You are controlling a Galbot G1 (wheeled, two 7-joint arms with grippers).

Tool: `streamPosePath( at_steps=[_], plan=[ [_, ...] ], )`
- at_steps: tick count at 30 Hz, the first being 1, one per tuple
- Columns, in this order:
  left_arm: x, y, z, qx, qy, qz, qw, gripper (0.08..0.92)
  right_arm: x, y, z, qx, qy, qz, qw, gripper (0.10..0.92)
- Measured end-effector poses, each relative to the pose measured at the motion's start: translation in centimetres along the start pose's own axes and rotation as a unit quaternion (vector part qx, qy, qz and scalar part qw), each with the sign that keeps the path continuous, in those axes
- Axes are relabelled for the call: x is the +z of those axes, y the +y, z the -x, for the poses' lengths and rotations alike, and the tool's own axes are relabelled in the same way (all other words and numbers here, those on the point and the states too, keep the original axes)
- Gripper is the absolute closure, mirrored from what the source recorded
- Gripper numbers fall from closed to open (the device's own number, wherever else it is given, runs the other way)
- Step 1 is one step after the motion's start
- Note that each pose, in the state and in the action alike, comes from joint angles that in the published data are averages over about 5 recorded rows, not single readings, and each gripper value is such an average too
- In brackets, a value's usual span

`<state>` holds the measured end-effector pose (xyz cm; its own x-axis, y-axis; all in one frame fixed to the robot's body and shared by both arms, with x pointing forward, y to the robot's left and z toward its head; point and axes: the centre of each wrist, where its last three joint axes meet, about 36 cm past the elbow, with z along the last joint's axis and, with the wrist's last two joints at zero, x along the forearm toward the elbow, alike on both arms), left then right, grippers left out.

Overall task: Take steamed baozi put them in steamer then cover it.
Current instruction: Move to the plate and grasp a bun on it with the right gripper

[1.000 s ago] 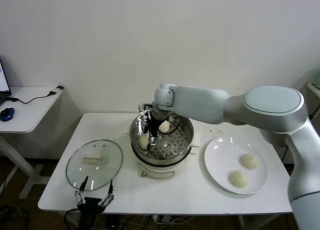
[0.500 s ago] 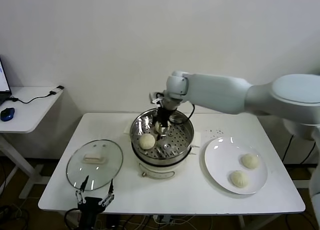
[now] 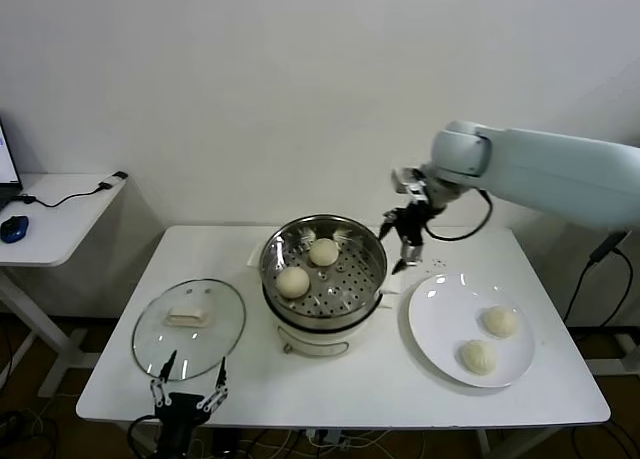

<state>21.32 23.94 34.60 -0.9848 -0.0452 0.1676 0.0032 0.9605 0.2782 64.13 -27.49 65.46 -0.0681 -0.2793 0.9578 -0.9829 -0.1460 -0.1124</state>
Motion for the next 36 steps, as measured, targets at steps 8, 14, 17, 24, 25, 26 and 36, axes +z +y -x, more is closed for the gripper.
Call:
streamPosePath(
  at_steps=[8,14,17,24,25,26,36],
  plan=[
    [0.1,0.0,-0.3,-0.003,0.005,0.003,1.000,0.177,7.9,5.2,3.6,-0.014,0.021,0.030,0.999,0.200],
    [0.2,-0.1,-0.4,-0.004,0.009,0.006,1.000,0.177,12.0,8.2,6.9,-0.025,0.043,0.047,0.998,0.200],
    [0.3,-0.2,-0.4,-0.004,0.011,0.007,1.000,0.177,13.6,9.4,8.4,-0.030,0.053,0.055,0.997,0.200],
    [0.5,-0.3,-0.4,-0.005,0.015,0.009,1.000,0.177,16.3,11.4,11.3,-0.041,0.072,0.070,0.994,0.200],
    [0.6,-0.4,-0.4,-0.005,0.016,0.010,1.000,0.177,16.5,11.5,11.6,-0.042,0.074,0.072,0.994,0.200],
    [0.6,-0.4,-0.5,-0.005,0.017,0.010,1.000,0.177,16.8,11.6,11.9,-0.042,0.076,0.073,0.993,0.200],
    [1.1,-0.5,-0.7,-0.004,0.024,0.011,1.000,0.177,17.3,11.2,14.0,-0.042,0.083,0.078,0.993,0.200]
  ],
)
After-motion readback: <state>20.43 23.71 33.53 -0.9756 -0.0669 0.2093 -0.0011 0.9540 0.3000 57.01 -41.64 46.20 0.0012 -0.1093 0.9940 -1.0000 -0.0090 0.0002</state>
